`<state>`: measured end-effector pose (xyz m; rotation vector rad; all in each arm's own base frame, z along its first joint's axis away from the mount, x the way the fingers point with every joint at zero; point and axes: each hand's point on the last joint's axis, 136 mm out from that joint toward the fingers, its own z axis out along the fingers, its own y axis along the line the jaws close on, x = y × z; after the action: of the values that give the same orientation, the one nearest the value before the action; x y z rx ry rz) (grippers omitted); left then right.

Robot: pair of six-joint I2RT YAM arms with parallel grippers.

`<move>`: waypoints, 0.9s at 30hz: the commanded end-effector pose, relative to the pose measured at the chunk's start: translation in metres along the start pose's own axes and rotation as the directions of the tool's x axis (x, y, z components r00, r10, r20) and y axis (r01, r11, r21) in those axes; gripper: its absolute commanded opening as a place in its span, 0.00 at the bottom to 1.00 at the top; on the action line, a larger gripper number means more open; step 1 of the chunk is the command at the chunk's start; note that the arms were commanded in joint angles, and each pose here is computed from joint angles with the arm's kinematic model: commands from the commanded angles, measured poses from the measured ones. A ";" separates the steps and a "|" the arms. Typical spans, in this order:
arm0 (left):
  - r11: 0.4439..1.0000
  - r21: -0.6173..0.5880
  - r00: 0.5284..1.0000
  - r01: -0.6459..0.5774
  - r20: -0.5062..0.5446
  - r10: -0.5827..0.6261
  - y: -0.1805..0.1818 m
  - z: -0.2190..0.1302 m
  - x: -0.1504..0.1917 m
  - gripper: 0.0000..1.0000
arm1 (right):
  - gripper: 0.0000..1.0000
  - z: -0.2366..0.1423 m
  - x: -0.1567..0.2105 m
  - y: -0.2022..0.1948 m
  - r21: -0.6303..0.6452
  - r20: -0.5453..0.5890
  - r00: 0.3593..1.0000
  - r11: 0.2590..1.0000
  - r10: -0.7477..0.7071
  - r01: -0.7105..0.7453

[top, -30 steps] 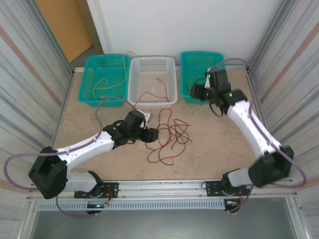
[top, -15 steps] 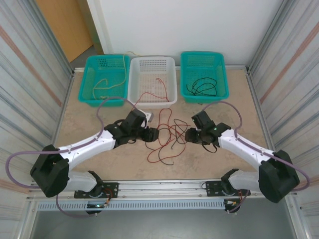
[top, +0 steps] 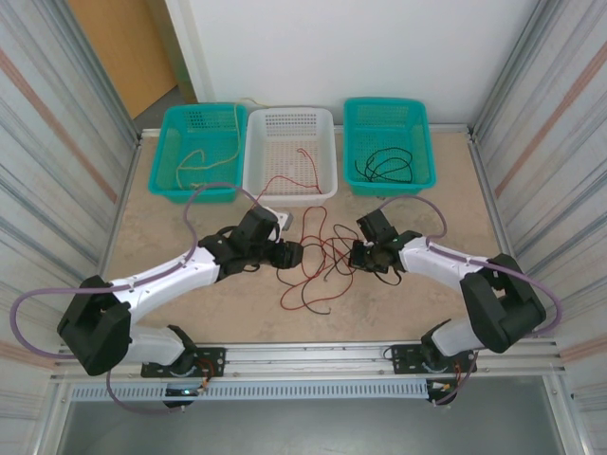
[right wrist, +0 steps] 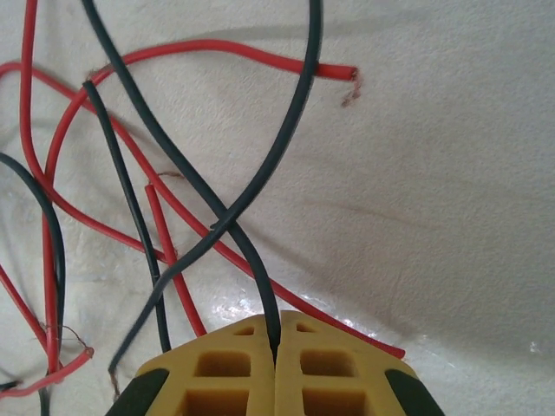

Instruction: Untangle the cables

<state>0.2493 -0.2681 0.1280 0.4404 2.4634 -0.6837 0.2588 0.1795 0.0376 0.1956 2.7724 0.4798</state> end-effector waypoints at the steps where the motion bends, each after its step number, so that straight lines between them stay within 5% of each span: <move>1: 1.000 0.018 1.000 -0.011 0.017 0.011 -0.008 -0.002 -0.010 0.56 | 0.00 -0.021 -0.005 0.017 -0.007 0.040 0.997 0.998 -0.067 0.067; 7: 0.998 0.069 1.000 -0.007 0.027 0.005 -0.018 0.003 -0.014 0.63 | 0.00 -0.108 -0.005 0.083 -0.113 0.227 0.928 0.939 -0.294 0.325; 16: 0.989 0.145 0.999 -0.015 0.051 0.007 -0.041 0.011 -0.026 0.75 | 0.00 -0.203 -0.003 0.140 -0.240 0.413 0.838 0.845 -0.358 0.479; 21: 0.991 0.135 1.000 0.000 0.029 -0.004 -0.037 0.015 -0.020 0.74 | 0.00 -0.269 -0.021 0.149 -0.266 0.559 0.768 0.809 -0.313 0.524; 27: 0.993 0.114 0.999 0.015 0.031 -0.018 -0.031 0.011 -0.014 0.72 | 0.00 -0.319 -0.063 0.132 -0.173 0.672 0.695 0.857 -0.257 0.485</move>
<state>0.2547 -0.3036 0.1348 0.4631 2.4201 -0.8259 0.2082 0.2198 0.3679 -0.3083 1.9890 0.7500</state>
